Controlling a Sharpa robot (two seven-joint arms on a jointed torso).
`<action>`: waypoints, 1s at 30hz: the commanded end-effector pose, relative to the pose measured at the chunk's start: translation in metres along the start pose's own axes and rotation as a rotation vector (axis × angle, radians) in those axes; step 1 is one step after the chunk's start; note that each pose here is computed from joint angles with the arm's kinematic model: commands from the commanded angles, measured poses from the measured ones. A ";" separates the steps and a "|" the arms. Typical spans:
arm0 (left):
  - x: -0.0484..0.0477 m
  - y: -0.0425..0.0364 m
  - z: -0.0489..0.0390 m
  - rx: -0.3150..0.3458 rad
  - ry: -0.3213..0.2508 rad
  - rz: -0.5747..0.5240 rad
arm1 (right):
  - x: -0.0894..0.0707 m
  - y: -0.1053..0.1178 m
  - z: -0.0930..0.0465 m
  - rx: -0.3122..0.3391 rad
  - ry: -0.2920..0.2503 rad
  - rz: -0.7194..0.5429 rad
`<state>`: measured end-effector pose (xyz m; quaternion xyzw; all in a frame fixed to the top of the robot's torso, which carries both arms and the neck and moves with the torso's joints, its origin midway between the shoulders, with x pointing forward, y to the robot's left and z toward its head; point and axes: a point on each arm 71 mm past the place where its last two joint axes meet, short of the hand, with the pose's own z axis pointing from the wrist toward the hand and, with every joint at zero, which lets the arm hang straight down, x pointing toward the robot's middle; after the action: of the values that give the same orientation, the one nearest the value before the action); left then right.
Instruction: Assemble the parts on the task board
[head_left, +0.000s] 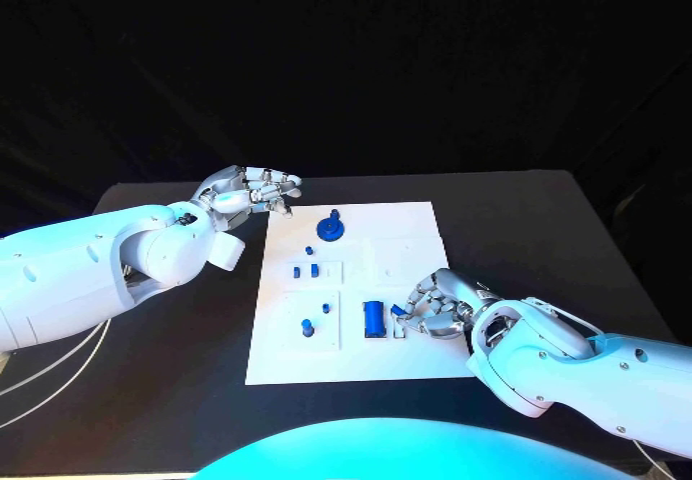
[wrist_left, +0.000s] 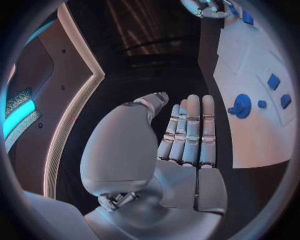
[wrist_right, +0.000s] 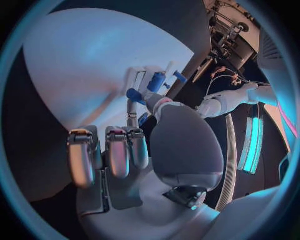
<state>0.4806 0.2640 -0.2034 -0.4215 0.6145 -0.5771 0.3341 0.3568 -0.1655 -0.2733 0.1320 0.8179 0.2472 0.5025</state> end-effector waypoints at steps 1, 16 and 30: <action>0.0030 -0.0010 0.0007 0.009 0.019 -0.011 | 0.005 -0.002 0.003 0.032 0.027 0.028; 0.0025 -0.0009 0.0004 0.006 0.019 -0.011 | 0.016 -0.002 0.007 0.057 0.101 -0.035; 0.0019 -0.0007 -0.0001 0.003 0.019 -0.011 | 0.019 -0.001 0.005 0.054 0.121 -0.055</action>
<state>0.4804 0.2645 -0.2035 -0.4217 0.6152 -0.5768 0.3331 0.3564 -0.1592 -0.2872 0.1254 0.8461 0.2219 0.4682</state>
